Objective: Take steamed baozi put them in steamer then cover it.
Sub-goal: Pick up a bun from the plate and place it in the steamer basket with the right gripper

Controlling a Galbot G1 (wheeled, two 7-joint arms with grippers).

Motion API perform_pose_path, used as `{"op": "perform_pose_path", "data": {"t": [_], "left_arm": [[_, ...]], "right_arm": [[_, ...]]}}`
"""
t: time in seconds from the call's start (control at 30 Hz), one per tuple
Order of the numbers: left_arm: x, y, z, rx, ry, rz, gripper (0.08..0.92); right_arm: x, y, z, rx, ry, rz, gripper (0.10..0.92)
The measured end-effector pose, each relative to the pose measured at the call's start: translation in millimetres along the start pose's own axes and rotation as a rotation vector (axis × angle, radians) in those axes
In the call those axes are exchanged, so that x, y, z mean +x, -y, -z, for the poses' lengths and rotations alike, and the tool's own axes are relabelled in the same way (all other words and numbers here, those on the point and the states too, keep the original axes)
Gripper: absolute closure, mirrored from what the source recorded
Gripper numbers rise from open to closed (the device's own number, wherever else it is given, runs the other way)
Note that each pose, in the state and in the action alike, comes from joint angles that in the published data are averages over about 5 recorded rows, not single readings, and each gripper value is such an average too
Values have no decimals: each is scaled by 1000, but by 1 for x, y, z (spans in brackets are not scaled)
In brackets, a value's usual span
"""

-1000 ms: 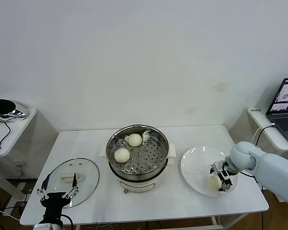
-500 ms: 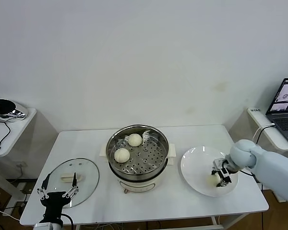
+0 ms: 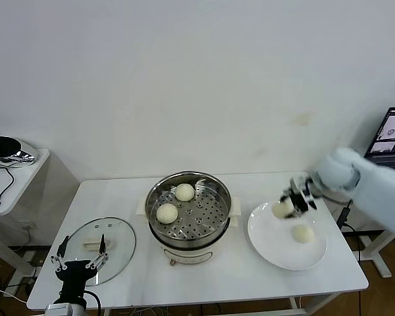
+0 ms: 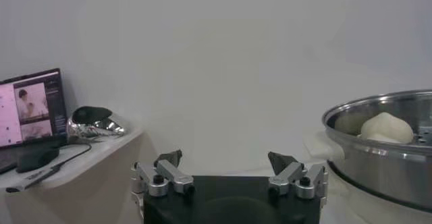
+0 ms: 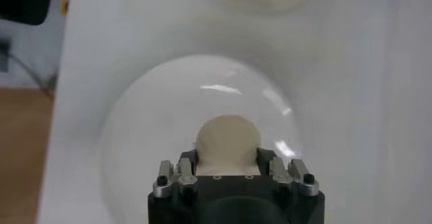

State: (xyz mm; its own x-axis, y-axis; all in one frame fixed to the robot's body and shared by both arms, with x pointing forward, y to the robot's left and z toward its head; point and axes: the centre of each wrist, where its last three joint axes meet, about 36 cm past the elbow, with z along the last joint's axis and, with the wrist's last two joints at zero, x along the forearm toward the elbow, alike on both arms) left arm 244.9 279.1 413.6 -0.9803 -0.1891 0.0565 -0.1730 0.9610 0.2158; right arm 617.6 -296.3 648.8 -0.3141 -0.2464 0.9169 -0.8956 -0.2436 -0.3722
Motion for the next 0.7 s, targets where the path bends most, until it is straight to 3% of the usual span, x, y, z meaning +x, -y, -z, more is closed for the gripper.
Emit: {"op": "perform_pose_path", "data": {"t": [0.27, 0.7], "left_arm": [[0, -3, -1, 0, 6, 14, 177], [1, -7, 4, 6, 17, 35, 177]], "right_arm": [[16, 41, 84, 222, 99, -24, 464], [-43, 53, 199, 655, 190, 90, 454]]}}
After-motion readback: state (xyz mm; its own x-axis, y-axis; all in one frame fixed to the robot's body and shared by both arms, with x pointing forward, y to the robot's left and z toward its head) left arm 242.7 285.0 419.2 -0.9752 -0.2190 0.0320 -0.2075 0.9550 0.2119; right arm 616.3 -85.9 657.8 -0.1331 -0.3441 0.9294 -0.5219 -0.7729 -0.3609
